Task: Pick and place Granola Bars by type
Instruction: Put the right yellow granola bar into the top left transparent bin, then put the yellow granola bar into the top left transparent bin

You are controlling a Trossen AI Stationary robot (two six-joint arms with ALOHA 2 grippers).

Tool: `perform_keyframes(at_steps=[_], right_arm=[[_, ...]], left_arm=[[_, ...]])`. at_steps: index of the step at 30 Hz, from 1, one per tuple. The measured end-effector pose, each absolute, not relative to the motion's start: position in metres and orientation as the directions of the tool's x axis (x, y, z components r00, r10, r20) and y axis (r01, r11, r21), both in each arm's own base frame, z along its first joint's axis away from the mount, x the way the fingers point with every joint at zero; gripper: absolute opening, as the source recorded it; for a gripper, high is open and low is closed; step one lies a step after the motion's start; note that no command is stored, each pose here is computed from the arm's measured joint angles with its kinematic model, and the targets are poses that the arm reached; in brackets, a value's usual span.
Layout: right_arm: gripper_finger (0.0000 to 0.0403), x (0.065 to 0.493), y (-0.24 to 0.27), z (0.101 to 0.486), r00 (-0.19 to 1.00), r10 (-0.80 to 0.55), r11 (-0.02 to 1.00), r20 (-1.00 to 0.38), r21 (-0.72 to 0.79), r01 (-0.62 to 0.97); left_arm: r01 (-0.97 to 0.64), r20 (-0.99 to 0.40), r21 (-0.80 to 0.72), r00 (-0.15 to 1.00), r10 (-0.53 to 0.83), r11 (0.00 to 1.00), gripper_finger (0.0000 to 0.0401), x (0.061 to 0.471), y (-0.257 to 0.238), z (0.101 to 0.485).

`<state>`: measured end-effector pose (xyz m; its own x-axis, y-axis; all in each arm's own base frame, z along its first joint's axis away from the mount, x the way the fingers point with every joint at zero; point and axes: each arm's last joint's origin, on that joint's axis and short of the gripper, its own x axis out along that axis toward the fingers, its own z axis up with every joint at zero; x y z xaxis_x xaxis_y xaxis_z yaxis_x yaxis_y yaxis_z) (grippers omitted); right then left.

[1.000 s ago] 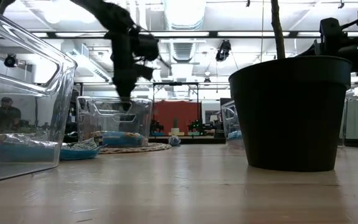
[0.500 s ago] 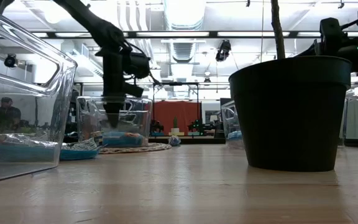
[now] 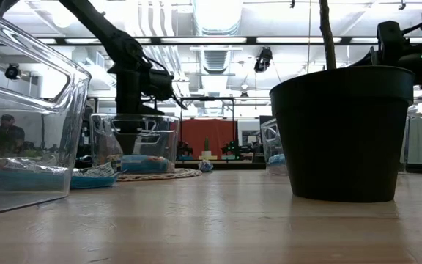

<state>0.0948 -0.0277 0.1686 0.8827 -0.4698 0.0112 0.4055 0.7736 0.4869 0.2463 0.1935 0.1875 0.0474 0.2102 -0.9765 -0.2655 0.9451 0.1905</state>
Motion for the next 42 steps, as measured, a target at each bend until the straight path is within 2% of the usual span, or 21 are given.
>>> perform_keyframes(at_steps=[9, 17, 20, 26, 29, 31, 38, 40, 42], right_arm=[[0.0131, 0.095, -0.028, 0.169, 0.883, -0.47, 0.774, 0.011, 0.487, 0.406], [0.0137, 0.095, -0.028, 0.169, 0.883, -0.47, 0.774, 0.011, 0.487, 0.406], [0.0134, 0.095, -0.028, 0.169, 0.883, -0.47, 0.774, 0.012, 0.487, 0.406], [0.0126, 0.095, -0.028, 0.169, 0.883, -0.47, 0.773, 0.012, 0.487, 0.406], [0.0123, 0.095, -0.028, 0.169, 0.883, -0.47, 0.774, 0.012, 0.487, 0.405], [0.0123, 0.095, -0.028, 0.169, 0.883, -0.47, 0.774, 0.012, 0.487, 0.405], [0.0132, 0.095, -0.028, 0.169, 0.883, -0.47, 0.774, 0.012, 0.487, 0.405], [0.0134, 0.095, -0.028, 0.169, 0.883, -0.47, 0.774, 0.012, 0.487, 0.405], [0.0136, 0.095, -0.028, 0.169, 0.883, -0.47, 0.774, 0.012, 0.487, 0.405]], left_arm=[[-0.279, -0.981, 0.164, 0.056, 0.187, 0.946, 0.0082, 0.246, 0.192, 0.187], [-0.294, -0.977, 0.175, 0.069, 0.204, 0.94, 0.0166, 0.247, 0.185, 0.215], [-0.346, -0.971, 0.203, 0.047, 0.234, 0.916, 0.0202, 0.248, 0.18, 0.229], [-0.506, -0.958, 0.209, 0.065, 0.279, 0.837, 0.0257, 0.254, 0.161, 0.269], [-0.607, -0.949, 0.228, 0.037, 0.314, 0.761, 0.0273, 0.257, 0.149, 0.291], [-0.667, -0.945, 0.244, -0.001, 0.327, 0.704, 0.0278, 0.257, 0.141, 0.306], [-0.866, -0.946, 0.166, -0.005, 0.323, 0.473, 0.0279, 0.258, 0.107, 0.349], [-0.891, -0.953, 0.147, -0.012, 0.301, 0.43, 0.0279, 0.256, 0.095, 0.355], [-0.903, -0.96, 0.09, 0.033, 0.277, 0.419, 0.0279, 0.256, 0.081, 0.359]])
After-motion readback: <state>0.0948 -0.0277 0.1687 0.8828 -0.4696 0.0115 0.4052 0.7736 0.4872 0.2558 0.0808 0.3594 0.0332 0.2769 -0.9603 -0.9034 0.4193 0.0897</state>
